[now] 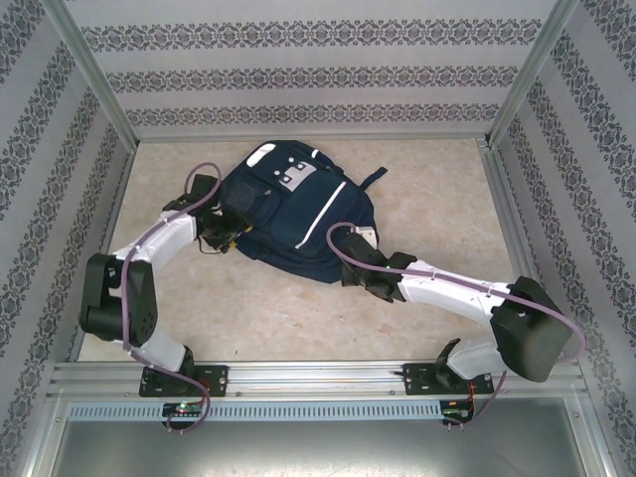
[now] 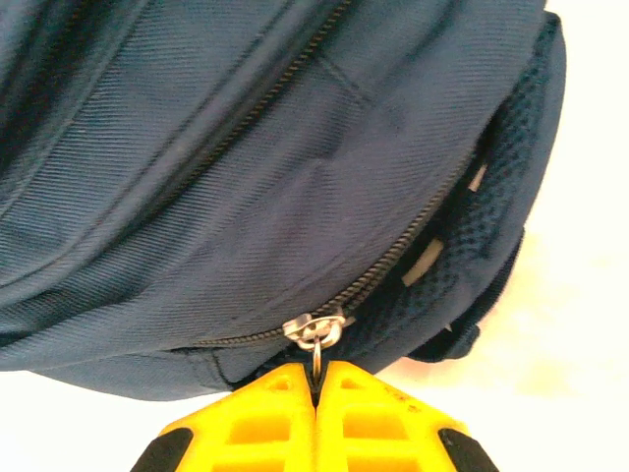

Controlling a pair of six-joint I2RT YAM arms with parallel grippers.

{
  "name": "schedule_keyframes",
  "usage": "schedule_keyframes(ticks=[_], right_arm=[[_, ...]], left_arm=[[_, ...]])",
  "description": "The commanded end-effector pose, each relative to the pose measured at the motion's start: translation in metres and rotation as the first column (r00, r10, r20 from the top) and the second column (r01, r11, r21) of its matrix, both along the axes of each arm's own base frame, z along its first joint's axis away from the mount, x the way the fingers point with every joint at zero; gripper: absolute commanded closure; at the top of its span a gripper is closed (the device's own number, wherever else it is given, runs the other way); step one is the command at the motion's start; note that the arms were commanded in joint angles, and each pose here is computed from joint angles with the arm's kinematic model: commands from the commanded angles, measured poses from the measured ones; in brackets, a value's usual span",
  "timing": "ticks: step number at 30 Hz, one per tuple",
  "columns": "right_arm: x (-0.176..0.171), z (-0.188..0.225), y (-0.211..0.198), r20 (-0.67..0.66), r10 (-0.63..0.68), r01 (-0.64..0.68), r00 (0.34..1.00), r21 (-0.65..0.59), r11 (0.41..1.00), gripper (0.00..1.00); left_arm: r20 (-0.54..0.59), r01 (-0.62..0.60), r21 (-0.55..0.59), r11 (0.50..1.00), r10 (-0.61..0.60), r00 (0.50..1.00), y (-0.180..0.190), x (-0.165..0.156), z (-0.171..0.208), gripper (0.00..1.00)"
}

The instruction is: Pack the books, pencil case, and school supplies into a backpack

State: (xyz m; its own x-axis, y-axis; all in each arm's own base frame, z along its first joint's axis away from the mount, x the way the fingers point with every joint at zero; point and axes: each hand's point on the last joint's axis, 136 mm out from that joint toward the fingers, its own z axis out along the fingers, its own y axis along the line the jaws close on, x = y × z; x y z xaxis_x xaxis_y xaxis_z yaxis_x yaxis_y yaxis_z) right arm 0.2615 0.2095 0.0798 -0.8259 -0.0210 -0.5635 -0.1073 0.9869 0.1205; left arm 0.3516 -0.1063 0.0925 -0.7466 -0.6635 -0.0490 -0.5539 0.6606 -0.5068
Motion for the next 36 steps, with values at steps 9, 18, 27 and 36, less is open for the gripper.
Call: schedule_keyframes(ticks=[9,18,27,36], right_arm=[[0.000,0.010,0.035,0.017,0.075,-0.076,0.997,0.065,0.995,1.00],[-0.002,0.010,0.036,0.028,0.073,-0.075,0.997,0.083,0.994,1.00],[-0.004,0.013,0.023,0.040,0.065,-0.066,0.997,0.033,0.997,1.00],[0.001,0.004,-0.020,0.022,-0.007,0.007,1.000,-0.013,1.000,1.00]], left_arm=[[-0.068,0.033,-0.275,0.961,-0.053,0.996,-0.155,-0.055,0.012,0.43],[-0.080,0.041,-0.276,0.960,-0.066,0.995,-0.197,-0.049,-0.010,0.41],[-0.155,0.005,-0.048,0.999,-0.012,0.988,-0.150,-0.057,-0.034,1.00],[-0.184,-0.139,0.115,0.984,0.159,0.970,-0.027,-0.089,-0.038,1.00]])
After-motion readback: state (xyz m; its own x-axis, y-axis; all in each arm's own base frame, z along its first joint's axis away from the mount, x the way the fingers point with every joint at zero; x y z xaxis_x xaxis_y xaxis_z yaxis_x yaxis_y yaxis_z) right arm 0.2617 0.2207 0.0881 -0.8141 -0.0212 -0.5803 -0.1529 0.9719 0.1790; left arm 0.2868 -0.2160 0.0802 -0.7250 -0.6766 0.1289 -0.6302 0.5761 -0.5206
